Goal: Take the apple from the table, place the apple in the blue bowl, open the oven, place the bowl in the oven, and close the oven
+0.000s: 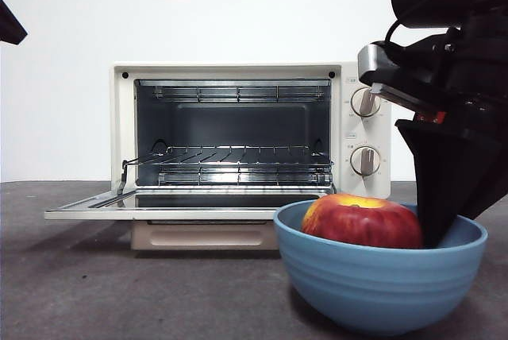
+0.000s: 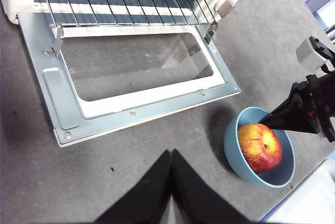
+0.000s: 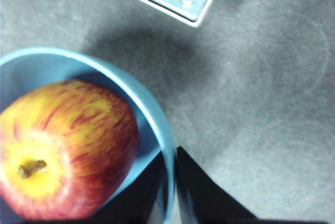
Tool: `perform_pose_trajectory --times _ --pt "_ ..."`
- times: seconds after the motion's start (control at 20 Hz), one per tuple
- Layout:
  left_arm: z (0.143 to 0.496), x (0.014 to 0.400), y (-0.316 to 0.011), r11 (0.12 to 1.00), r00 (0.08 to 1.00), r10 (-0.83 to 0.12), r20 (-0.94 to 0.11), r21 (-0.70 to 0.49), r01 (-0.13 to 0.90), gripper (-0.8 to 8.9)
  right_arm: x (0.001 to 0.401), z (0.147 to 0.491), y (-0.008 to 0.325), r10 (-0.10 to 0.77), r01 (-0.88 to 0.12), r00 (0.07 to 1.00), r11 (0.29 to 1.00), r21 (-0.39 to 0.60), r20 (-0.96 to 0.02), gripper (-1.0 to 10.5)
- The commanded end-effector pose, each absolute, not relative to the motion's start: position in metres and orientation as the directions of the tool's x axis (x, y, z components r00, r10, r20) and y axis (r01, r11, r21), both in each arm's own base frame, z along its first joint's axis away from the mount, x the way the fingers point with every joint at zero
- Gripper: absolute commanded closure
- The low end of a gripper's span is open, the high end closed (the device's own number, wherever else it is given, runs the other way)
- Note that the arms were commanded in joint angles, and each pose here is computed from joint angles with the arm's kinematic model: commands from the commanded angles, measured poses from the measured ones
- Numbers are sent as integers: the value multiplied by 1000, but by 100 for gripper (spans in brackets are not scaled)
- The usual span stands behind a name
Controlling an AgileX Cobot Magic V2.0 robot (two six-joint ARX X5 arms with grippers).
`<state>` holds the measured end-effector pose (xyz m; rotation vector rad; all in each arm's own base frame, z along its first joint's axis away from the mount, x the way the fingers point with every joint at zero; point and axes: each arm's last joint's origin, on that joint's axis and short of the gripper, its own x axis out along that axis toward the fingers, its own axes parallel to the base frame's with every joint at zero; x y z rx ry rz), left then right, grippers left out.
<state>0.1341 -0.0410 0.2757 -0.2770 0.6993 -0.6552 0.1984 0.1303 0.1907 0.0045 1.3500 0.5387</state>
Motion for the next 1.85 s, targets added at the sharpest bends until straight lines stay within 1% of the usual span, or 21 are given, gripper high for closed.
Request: perform_pose_trajectory --times 0.05,0.25,0.35,0.5,0.65,0.8,0.9,1.15,1.3,1.45,1.7,1.85 --pt "280 135 -41 764 585 -645 -491 -440 472 807 199 193 137 389 -346 124 879 327 -913 944" --pt "280 135 -41 764 585 -645 -491 -437 475 807 199 221 152 447 -356 178 860 366 -877 944" --pt "280 135 -41 764 585 -645 -491 -432 480 807 204 240 160 480 -356 224 850 387 -848 944" --pt "280 135 -41 764 585 -645 -491 -431 480 807 218 263 168 472 -317 329 871 375 -818 944" --pt "280 135 -42 763 585 -646 -491 -431 481 807 237 274 176 471 -270 394 880 391 -789 944" --pt "280 135 -43 757 576 -653 -491 -431 491 807 263 275 192 474 -223 430 881 418 -769 944" --pt "280 134 -45 751 567 -661 -491 -432 500 807 281 274 203 452 -181 454 891 417 -768 944" --pt "280 133 -48 740 554 -672 -491 -429 518 807 311 272 220 432 -91 497 889 449 -753 944" --pt "280 133 -48 740 554 -672 -491 -429 518 807 322 268 220 428 -17 535 868 497 -729 944" --pt "280 133 -48 738 551 -674 -492 -429 521 807 329 266 215 408 43 558 855 516 -723 944" --pt "280 132 -51 729 538 -684 -492 -429 534 807 338 262 207 377 109 583 842 529 -720 944" --pt "280 132 -51 726 535 -686 -493 -430 536 807 341 261 203 354 128 596 844 520 -721 944"
